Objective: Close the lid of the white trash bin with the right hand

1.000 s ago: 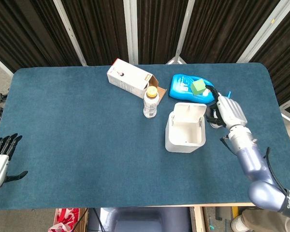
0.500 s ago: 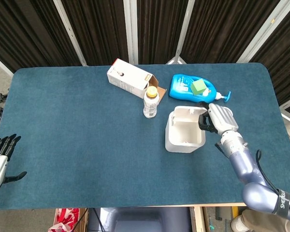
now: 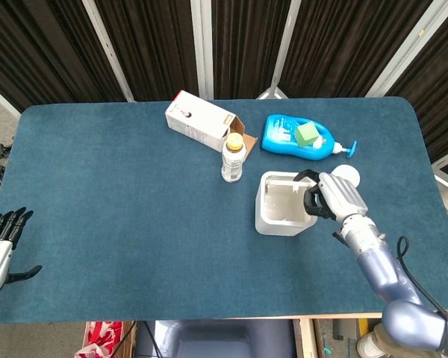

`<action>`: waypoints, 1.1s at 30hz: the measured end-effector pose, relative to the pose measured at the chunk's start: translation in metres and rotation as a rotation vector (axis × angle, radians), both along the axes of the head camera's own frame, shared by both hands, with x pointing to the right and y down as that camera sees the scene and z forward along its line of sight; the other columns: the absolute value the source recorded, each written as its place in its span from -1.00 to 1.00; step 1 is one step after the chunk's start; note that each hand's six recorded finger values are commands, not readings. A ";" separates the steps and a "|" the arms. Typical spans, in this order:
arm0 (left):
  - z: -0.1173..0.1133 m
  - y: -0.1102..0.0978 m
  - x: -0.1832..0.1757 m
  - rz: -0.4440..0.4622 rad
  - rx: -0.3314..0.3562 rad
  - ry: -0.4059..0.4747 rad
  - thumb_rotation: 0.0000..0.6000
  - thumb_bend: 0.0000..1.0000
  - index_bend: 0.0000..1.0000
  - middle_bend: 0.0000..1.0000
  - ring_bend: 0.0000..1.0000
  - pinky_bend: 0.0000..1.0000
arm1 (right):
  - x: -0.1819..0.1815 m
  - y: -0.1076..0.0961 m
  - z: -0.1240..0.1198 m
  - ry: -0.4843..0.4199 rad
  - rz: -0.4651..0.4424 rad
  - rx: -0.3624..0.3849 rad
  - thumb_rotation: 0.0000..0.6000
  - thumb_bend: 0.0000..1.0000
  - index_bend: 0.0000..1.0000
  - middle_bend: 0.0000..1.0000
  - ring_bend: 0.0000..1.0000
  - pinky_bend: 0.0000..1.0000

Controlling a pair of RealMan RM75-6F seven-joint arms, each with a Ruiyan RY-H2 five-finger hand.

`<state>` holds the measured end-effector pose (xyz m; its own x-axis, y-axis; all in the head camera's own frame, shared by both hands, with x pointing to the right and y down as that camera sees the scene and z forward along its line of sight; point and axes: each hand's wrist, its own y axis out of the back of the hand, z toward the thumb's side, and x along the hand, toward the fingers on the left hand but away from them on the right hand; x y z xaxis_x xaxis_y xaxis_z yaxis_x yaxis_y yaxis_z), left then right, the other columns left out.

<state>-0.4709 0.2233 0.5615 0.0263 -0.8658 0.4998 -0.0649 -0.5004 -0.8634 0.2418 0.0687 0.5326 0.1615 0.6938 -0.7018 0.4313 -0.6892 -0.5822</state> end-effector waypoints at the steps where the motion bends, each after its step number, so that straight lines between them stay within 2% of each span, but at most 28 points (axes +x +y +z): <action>1: 0.000 0.000 0.000 0.001 0.001 0.000 1.00 -1.00 -1.00 -1.00 -1.00 -1.00 | -0.002 0.003 -0.002 -0.005 -0.008 -0.005 1.00 0.46 -0.33 0.61 0.70 0.55; 9: 0.000 0.000 0.001 0.006 0.002 0.002 1.00 -1.00 -1.00 -1.00 -1.00 -1.00 | -0.009 0.023 -0.005 -0.024 -0.053 -0.043 1.00 0.46 -0.33 0.60 0.70 0.55; 21: 0.001 0.000 0.002 0.010 -0.005 0.006 1.00 -1.00 -1.00 -1.00 -1.00 -1.00 | -0.010 0.047 0.014 -0.014 -0.079 -0.096 1.00 0.46 -0.33 0.61 0.70 0.55; 33: 0.001 0.001 0.002 0.009 -0.008 0.004 1.00 -1.00 -1.00 -1.00 -1.00 -1.00 | -0.009 0.052 0.022 -0.005 -0.079 -0.091 1.00 0.46 -0.37 0.60 0.70 0.55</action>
<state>-0.4691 0.2239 0.5624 0.0363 -0.8616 0.5063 -0.0640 -0.5076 -0.8592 0.2332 0.1204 0.5550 0.2169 0.6120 -0.7605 0.3761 -0.7713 -0.5134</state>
